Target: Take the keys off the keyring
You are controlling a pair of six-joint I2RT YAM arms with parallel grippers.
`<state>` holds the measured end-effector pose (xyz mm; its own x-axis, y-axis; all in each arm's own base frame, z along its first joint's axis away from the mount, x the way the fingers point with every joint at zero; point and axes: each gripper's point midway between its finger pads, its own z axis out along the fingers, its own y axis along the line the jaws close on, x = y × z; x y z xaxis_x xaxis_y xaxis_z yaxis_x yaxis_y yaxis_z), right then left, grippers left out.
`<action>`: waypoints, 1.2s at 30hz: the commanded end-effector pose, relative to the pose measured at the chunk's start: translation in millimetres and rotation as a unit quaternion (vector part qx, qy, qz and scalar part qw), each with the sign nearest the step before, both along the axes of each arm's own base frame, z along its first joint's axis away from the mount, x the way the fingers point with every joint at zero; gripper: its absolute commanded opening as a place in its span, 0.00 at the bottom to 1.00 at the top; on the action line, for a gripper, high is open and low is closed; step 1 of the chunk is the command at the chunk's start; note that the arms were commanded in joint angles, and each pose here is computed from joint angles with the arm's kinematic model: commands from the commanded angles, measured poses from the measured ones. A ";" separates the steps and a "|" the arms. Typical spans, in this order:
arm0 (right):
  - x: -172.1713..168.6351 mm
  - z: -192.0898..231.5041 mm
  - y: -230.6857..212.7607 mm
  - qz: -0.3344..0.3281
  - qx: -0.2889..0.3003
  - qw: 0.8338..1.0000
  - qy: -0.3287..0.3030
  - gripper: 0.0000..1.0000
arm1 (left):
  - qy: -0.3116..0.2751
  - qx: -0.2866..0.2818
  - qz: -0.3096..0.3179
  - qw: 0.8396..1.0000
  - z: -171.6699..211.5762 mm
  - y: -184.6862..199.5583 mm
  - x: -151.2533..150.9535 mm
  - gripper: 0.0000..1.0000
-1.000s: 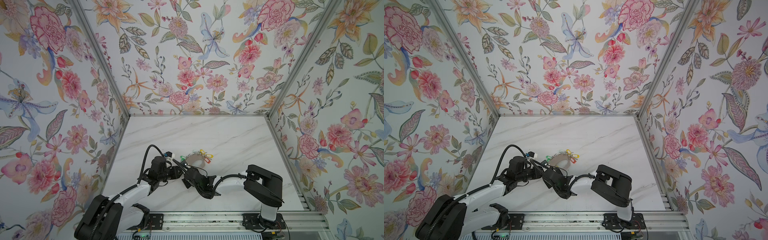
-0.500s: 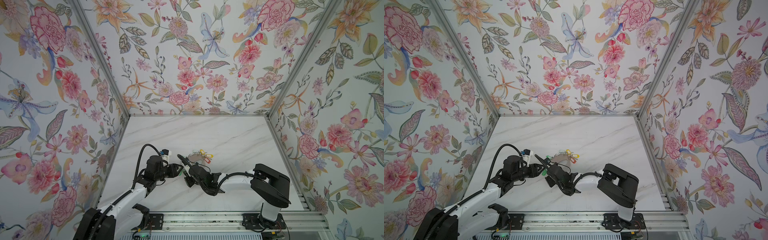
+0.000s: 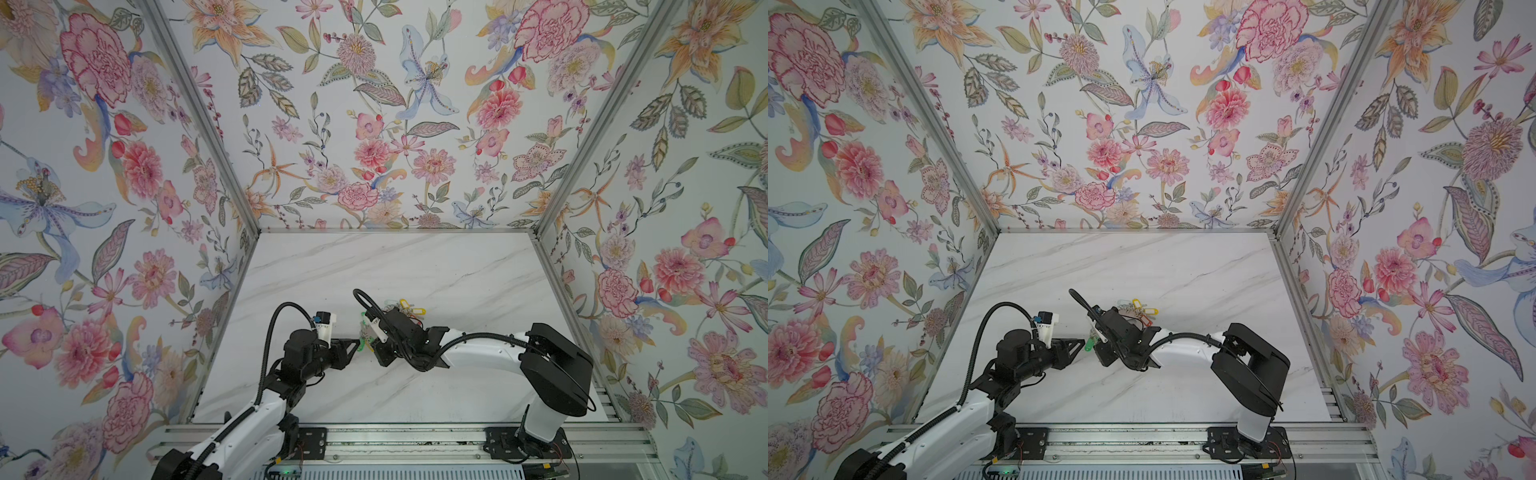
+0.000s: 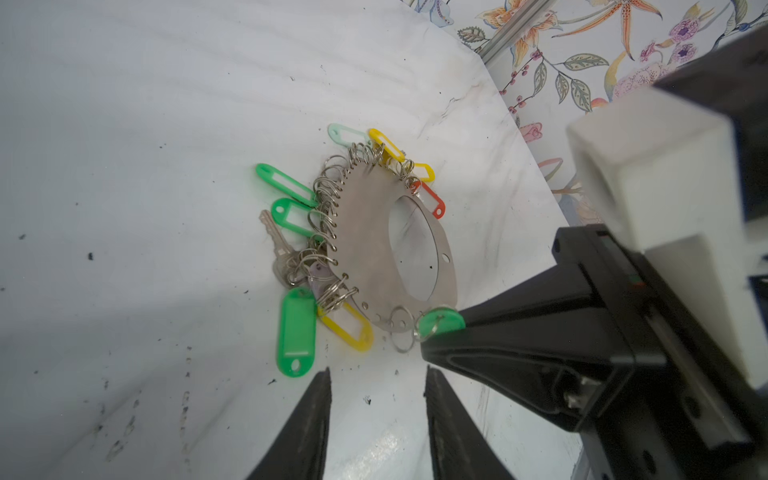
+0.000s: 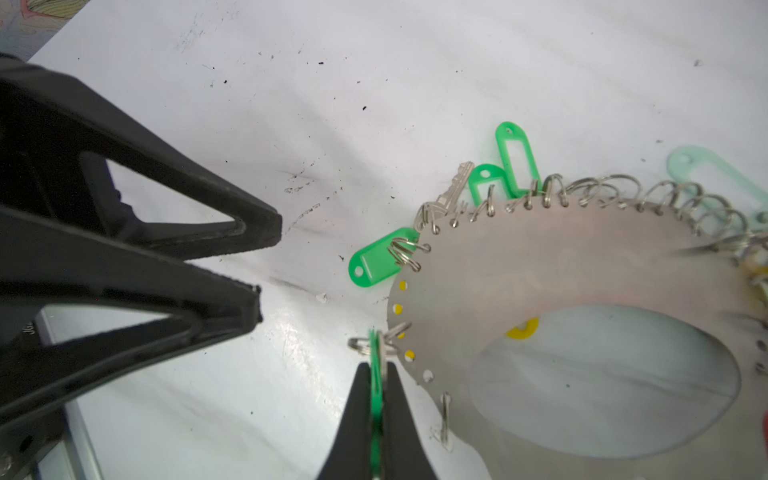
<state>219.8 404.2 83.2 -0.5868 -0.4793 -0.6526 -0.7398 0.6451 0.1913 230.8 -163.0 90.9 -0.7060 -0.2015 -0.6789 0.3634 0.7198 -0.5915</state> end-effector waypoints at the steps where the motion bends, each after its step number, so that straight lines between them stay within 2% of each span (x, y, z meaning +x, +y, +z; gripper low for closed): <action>1: -6.5 4.7 -22.0 0.002 -0.049 0.998 0.027 0.00 | -0.046 -0.005 -0.010 0.999 12.3 -1.5 3.8 0.38; 7: -6.2 10.0 -34.2 0.001 -0.063 0.996 0.067 0.00 | -0.068 -0.014 -0.036 0.997 10.7 -6.5 -5.1 0.35; 11: -8.0 16.8 -34.7 0.009 -0.052 0.995 0.090 0.00 | -0.091 -0.016 -0.043 0.995 12.8 -7.2 -6.7 0.30; 15: -9.0 22.2 -33.7 0.019 -0.047 0.993 0.103 0.00 | -0.106 -0.022 -0.057 0.992 14.0 -10.5 -10.2 0.28; 24: -19.4 27.0 -24.3 0.055 -0.040 0.987 0.145 0.00 | -0.094 -0.025 -0.086 0.992 9.4 -23.7 -15.7 0.29; 32: -20.3 30.3 -20.8 0.063 -0.025 0.984 0.167 0.00 | -0.093 -0.025 -0.121 0.988 7.1 -51.2 -22.2 0.40; 36: -18.8 30.4 -21.9 0.060 -0.023 0.983 0.170 0.00 | -0.111 -0.023 -0.091 0.989 11.8 -48.2 -13.5 0.44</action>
<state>200.4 378.9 109.8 -0.7068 -0.5767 -0.4098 -0.7074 0.5848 0.3970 200.3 -210.1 78.4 -0.6521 -0.0548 -0.7561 0.5900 0.5897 -0.5516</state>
